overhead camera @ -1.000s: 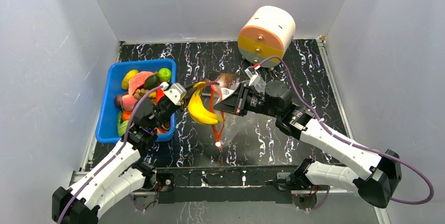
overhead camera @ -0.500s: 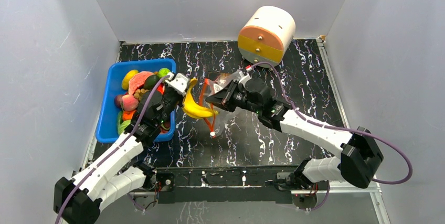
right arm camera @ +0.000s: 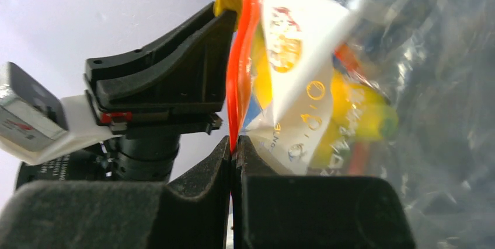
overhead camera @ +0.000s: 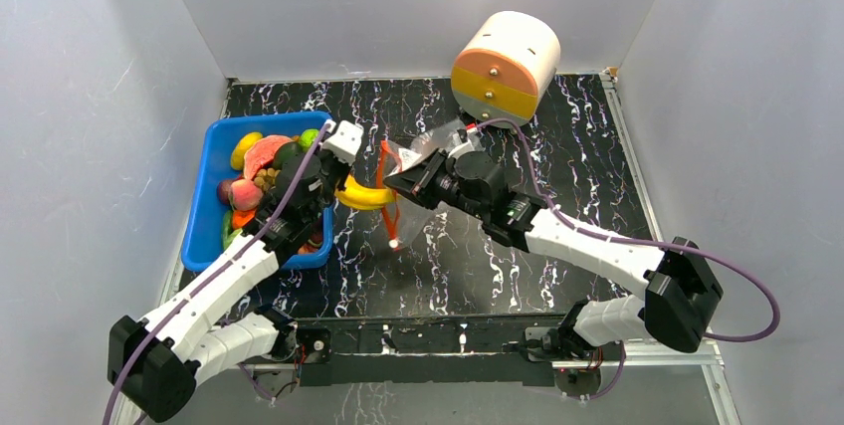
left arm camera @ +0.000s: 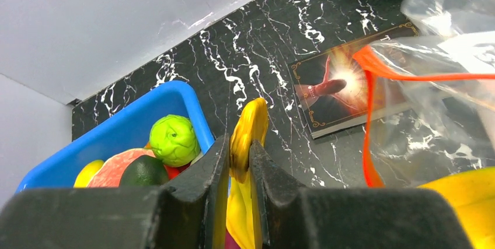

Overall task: Place the food in the zip-top bag and seal the zipper
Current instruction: Place the fake fruit in the zipper food storage bag.

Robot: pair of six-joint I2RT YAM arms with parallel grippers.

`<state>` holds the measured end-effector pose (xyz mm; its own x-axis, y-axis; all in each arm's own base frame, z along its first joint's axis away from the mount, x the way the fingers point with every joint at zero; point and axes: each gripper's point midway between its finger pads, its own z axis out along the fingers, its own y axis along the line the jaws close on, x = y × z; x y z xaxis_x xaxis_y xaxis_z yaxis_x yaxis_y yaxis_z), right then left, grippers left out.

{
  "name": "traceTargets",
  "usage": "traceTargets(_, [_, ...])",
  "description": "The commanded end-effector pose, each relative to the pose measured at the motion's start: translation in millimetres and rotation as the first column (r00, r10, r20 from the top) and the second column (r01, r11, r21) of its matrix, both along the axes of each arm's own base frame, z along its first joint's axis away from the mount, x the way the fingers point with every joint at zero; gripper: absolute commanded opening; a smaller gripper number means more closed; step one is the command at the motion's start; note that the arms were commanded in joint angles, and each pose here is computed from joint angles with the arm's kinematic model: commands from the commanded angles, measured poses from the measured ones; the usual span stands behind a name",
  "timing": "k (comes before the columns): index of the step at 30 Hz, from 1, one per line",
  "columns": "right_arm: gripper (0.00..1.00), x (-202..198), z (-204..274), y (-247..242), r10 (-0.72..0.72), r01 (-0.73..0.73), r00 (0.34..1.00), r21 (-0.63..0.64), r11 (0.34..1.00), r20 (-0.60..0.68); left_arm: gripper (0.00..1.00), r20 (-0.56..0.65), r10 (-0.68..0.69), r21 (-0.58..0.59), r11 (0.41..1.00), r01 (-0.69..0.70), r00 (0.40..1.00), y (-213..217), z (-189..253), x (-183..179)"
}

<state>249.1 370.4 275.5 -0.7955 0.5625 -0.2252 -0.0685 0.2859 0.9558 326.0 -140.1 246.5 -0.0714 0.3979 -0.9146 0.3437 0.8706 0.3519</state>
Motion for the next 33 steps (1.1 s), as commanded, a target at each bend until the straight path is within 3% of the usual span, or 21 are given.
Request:
traceTargets(1, [0.0, 9, 21, -5, -0.075, 0.075, 0.995, -0.003, 0.997, 0.065, 0.0, 0.047, 0.07, -0.047, 0.997, -0.067, 0.996, 6, 30, 7])
traceTargets(15, [0.0, 5, 15, 45, -0.043, 0.041, 0.997, 0.019, 0.999, 0.058, 0.0, -0.054, 0.029, -0.259, 0.965, -0.042, 0.998, -17, 29, -5])
traceTargets(23, [0.0, 14, 21, 58, -0.131, 0.128, 0.989, 0.049, 0.991, 0.066, 0.0, -0.074, 0.103, -0.258, 0.959, -0.118, 0.992, -6, 27, -7])
traceTargets(33, [0.0, 24, 27, 67, -0.131, 0.128, 0.987, 0.031, 0.991, 0.091, 0.0, -0.209, 0.115, -0.523, 0.826, -0.21, 0.971, -9, 57, -29])
